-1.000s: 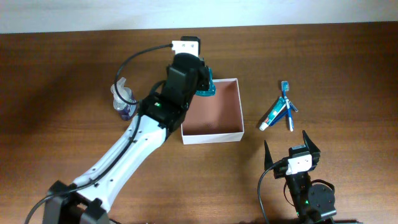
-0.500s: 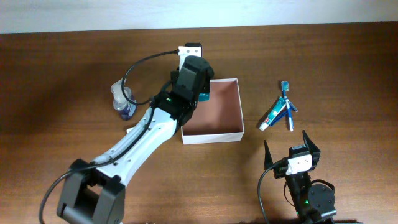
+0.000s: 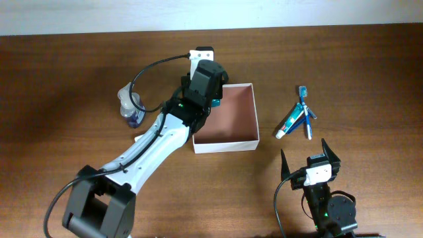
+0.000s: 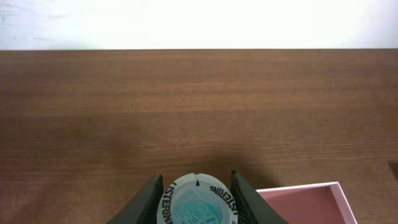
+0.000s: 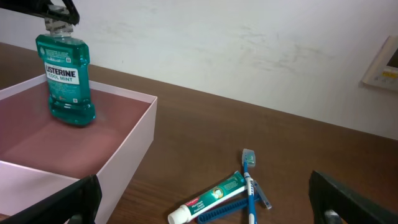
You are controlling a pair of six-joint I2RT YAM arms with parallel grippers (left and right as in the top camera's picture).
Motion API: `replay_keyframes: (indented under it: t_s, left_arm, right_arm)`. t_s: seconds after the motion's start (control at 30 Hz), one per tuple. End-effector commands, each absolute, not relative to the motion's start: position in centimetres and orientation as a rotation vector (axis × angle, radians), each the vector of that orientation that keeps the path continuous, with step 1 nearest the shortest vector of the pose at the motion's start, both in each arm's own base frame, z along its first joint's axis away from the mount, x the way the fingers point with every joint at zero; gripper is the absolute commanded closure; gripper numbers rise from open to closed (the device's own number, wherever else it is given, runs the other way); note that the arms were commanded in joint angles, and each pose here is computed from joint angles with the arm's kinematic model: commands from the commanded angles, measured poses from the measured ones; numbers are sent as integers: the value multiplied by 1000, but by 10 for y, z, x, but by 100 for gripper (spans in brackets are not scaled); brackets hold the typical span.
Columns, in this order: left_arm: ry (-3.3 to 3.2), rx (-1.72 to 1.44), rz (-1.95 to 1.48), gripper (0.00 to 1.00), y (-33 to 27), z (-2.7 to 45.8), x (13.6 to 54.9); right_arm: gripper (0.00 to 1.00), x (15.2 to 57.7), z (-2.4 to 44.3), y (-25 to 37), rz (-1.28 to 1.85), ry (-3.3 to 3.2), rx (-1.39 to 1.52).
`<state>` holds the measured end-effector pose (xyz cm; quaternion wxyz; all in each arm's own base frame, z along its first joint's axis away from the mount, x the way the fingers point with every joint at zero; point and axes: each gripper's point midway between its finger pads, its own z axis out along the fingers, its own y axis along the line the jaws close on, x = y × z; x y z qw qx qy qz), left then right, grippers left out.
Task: Pack container
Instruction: 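Release the Listerine in the box and move left gripper to soap pump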
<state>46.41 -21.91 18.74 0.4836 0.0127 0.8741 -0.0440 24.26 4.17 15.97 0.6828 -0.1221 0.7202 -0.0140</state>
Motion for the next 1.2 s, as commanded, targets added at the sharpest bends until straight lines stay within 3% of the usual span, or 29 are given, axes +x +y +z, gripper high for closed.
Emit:
replay_keyframes:
  t_s: [0.0,0.33,0.4,0.43,0.7,0.97,1.17]
  left_arm:
    - [2092,-11,-92,77,-219,196,476]
    - [2094,-23,-57,76,-214,193,477]
    - [2098,-22,-54,53,-214,192,476]
    - [2101,-21,-53,51,-214,192,476]
    - [2096,10,-37,44,-214,196,477]
    - [2015,201,54,36,-212,262,473]
    - [2108,178,176,27,-148,285,444]
  right_arm:
    - [1,243,157,39,-38,1623,-262]
    - [2,243,157,39,-38,1623,-262]
    - [1,243,157,39,-38,1623,-262]
    - [2,243,157,39,-38,1623,-262]
    - [1,243,157,39,-38,1623,-262]
    - [1,243,157,39,-38,1623,-262]
    - [1,243,157,39,-38,1623,-262]
